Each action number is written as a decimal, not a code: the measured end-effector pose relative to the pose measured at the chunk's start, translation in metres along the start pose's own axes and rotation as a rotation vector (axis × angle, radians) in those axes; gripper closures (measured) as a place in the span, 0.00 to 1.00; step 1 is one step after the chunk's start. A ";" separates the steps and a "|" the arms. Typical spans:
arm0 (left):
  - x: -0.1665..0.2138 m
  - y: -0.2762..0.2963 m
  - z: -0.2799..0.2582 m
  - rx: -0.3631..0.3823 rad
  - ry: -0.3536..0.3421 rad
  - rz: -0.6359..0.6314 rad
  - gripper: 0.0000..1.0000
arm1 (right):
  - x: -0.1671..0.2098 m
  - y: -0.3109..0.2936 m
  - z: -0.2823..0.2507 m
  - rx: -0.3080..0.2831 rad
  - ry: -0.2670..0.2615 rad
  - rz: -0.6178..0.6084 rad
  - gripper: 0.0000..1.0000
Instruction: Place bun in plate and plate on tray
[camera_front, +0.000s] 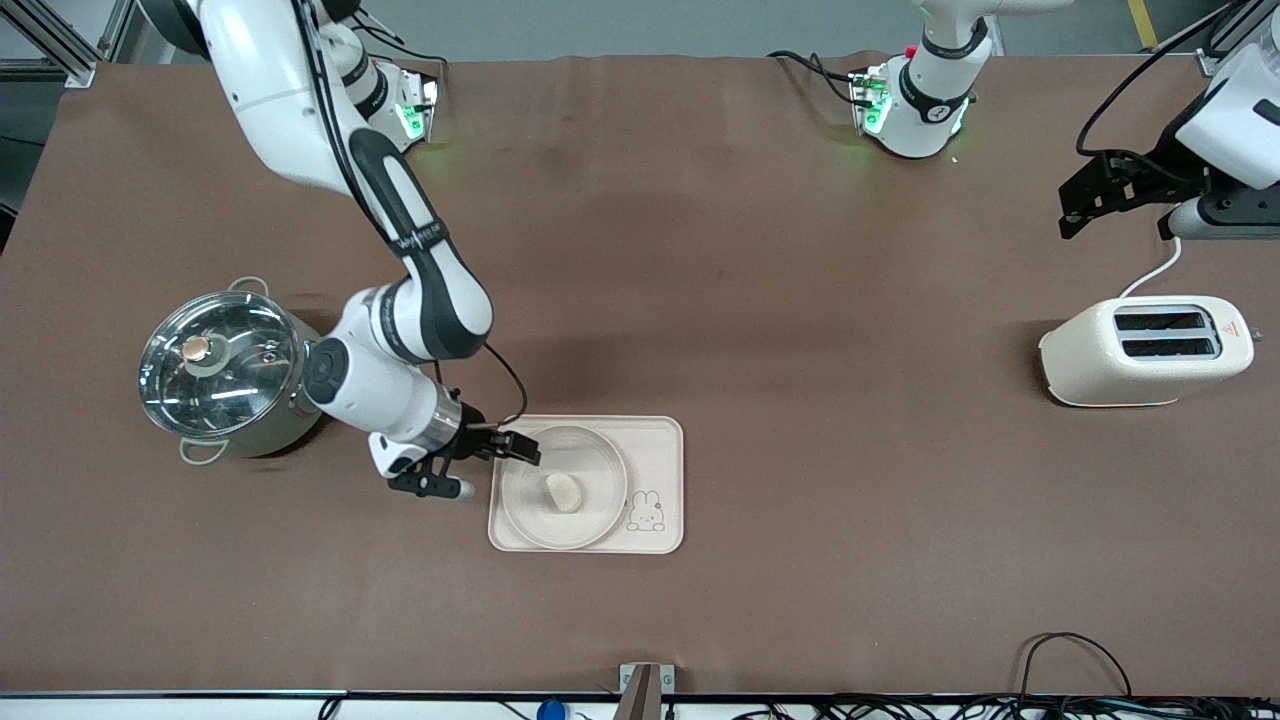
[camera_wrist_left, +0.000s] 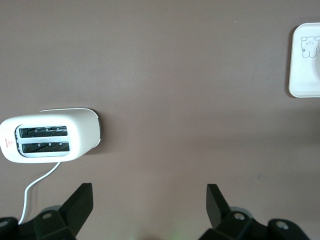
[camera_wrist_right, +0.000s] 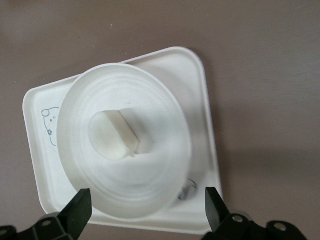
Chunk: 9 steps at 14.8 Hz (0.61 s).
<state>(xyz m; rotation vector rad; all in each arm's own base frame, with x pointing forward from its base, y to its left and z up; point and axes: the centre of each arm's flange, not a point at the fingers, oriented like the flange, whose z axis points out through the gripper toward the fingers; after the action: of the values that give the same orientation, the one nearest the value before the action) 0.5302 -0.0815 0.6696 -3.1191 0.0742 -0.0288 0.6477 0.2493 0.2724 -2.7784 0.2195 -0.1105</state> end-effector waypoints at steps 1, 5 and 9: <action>0.000 0.000 -0.001 0.000 0.001 0.000 0.00 | -0.004 0.008 -0.023 -0.043 0.012 -0.035 0.00; -0.004 0.001 0.000 0.002 -0.021 0.002 0.00 | -0.011 0.061 -0.148 -0.212 -0.030 -0.109 0.00; -0.006 0.016 -0.002 0.003 -0.017 0.030 0.00 | -0.023 0.109 -0.287 -0.307 -0.038 -0.170 0.00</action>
<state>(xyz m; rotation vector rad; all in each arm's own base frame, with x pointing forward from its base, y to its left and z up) 0.5236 -0.0970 0.6713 -3.1145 0.1202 -0.0011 0.5798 0.0552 0.5018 -3.0993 -0.0125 -0.0704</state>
